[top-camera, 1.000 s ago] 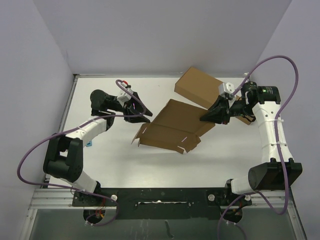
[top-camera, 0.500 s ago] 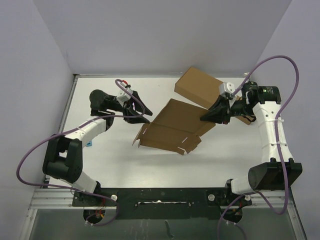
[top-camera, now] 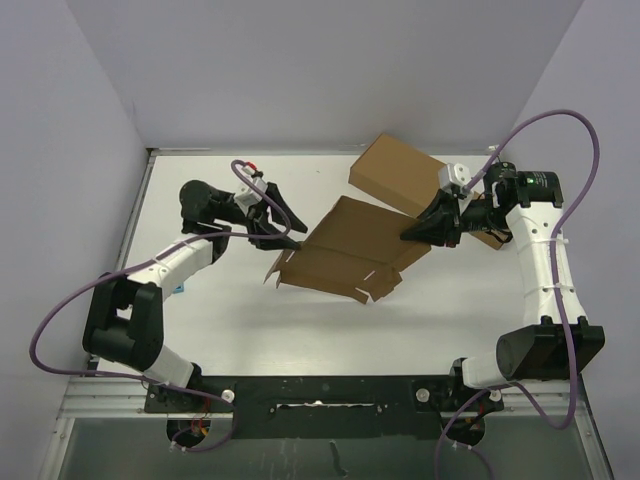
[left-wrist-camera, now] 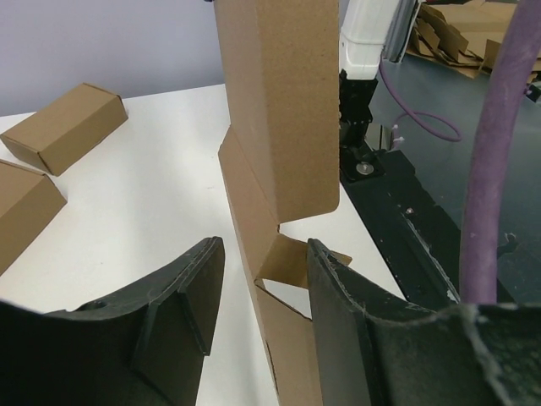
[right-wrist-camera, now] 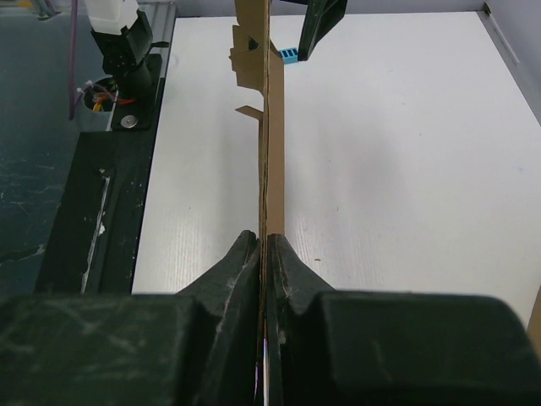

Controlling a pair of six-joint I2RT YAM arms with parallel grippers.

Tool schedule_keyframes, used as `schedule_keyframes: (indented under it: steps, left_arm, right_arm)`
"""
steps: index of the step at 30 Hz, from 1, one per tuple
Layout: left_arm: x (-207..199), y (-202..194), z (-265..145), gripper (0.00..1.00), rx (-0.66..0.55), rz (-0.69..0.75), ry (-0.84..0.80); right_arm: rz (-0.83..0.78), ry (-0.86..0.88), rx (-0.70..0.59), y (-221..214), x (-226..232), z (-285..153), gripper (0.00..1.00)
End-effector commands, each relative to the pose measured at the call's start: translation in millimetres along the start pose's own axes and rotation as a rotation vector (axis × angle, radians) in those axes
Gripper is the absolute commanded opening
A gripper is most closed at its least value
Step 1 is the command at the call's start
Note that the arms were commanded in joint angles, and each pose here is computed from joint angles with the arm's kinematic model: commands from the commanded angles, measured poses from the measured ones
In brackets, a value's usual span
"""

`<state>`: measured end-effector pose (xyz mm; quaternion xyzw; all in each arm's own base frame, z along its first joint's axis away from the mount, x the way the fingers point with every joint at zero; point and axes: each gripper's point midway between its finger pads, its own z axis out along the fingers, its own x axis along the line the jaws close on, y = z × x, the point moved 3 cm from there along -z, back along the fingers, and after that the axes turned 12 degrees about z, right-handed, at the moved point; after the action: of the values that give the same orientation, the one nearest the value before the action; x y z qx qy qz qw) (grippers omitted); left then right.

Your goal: Fold the paper box

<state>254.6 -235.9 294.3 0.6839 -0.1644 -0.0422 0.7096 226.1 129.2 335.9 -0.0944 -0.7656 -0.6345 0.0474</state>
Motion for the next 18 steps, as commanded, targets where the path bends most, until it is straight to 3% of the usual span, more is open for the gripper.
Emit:
schedule_keyframes:
  steps: [1, 18]
  left_arm:
    - [-9.7, 15.5, 2.1, 0.42, 0.024, 0.095, -0.083]
    - [-2.0, 10.0, 11.4, 0.28, 0.004, 0.089, -0.072]
  right_arm:
    - [-0.004, 0.017, -0.066, 17.2, 7.0, -0.1, 0.00]
    - [0.002, 0.023, -0.080, 19.0, 7.0, 0.6, 0.00]
